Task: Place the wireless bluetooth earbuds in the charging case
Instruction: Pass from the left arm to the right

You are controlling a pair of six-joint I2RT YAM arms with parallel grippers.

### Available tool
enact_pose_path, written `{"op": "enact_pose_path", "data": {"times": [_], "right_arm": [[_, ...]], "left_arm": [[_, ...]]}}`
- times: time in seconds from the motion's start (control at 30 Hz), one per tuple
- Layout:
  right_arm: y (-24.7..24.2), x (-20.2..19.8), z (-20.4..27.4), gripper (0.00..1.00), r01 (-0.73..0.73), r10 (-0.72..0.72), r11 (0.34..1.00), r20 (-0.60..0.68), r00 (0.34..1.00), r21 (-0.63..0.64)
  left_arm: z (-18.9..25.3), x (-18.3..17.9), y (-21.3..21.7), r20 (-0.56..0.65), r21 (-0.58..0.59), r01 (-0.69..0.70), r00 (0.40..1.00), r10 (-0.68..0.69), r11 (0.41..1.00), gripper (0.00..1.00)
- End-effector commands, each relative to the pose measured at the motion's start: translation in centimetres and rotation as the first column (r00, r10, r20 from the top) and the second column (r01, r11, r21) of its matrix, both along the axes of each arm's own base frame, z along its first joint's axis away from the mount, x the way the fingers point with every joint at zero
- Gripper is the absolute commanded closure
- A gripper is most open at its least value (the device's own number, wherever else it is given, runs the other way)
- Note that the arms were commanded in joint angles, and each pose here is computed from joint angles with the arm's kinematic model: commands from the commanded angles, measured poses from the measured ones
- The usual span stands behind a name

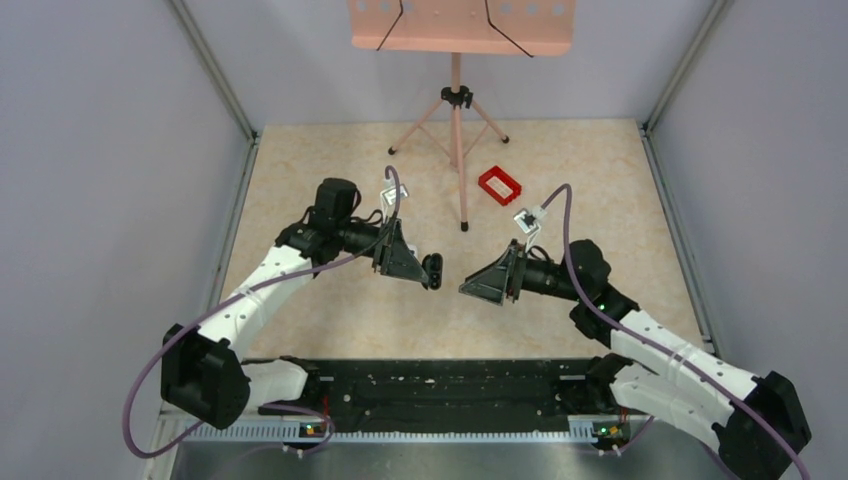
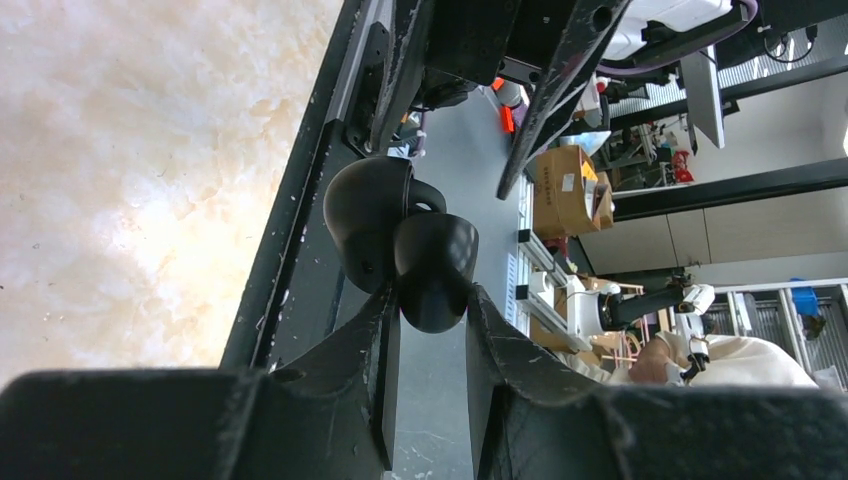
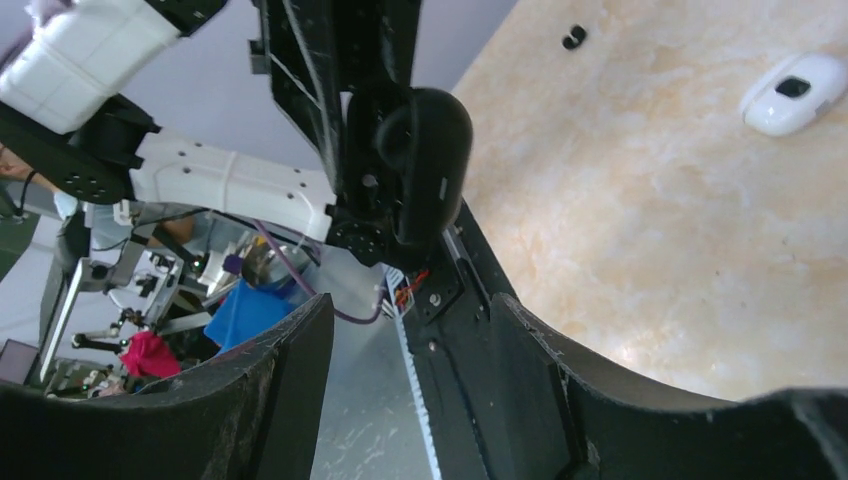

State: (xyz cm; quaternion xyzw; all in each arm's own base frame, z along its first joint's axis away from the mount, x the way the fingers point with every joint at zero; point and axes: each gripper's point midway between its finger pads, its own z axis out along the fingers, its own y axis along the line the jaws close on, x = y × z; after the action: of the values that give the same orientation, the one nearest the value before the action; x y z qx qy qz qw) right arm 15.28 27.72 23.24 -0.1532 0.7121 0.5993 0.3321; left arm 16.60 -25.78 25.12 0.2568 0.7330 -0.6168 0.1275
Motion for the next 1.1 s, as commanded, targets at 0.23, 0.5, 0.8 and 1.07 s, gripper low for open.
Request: {"op": "enact_pose_path", "data": {"times": [0.23, 0.5, 0.8, 1.07], "right_arm": [[0.4, 3.1, 2.1, 0.42, 0.102, -0.103, 0.995, 0.065, 0.993, 0.019], [2.0, 3.9, 3.9, 0.42, 0.048, -0.061, 0.990, 0.089, 0.994, 0.136], [4.6, 3.6, 5.3, 0.40, -0.139, 0.099, 0.964, 0.180, 0.979, 0.227], [6.8, 2.5, 6.1, 0.37, -0.266, 0.219, 0.930, 0.198, 0.955, 0.255]], "left_arm": [[0.8, 2.5, 2.9, 0.060, 0.040, -0.153, 0.987, 0.151, 0.987, 1.00], [1.9, 2.2, 4.6, 0.037, -0.031, -0.198, 0.979, 0.199, 0.980, 1.00], [3.0, 1.3, 4.4, 0.039, -0.080, -0.151, 0.987, 0.155, 0.985, 1.00], [3.5, 1.3, 4.3, 0.038, -0.093, -0.146, 0.988, 0.151, 0.985, 1.00]]}}
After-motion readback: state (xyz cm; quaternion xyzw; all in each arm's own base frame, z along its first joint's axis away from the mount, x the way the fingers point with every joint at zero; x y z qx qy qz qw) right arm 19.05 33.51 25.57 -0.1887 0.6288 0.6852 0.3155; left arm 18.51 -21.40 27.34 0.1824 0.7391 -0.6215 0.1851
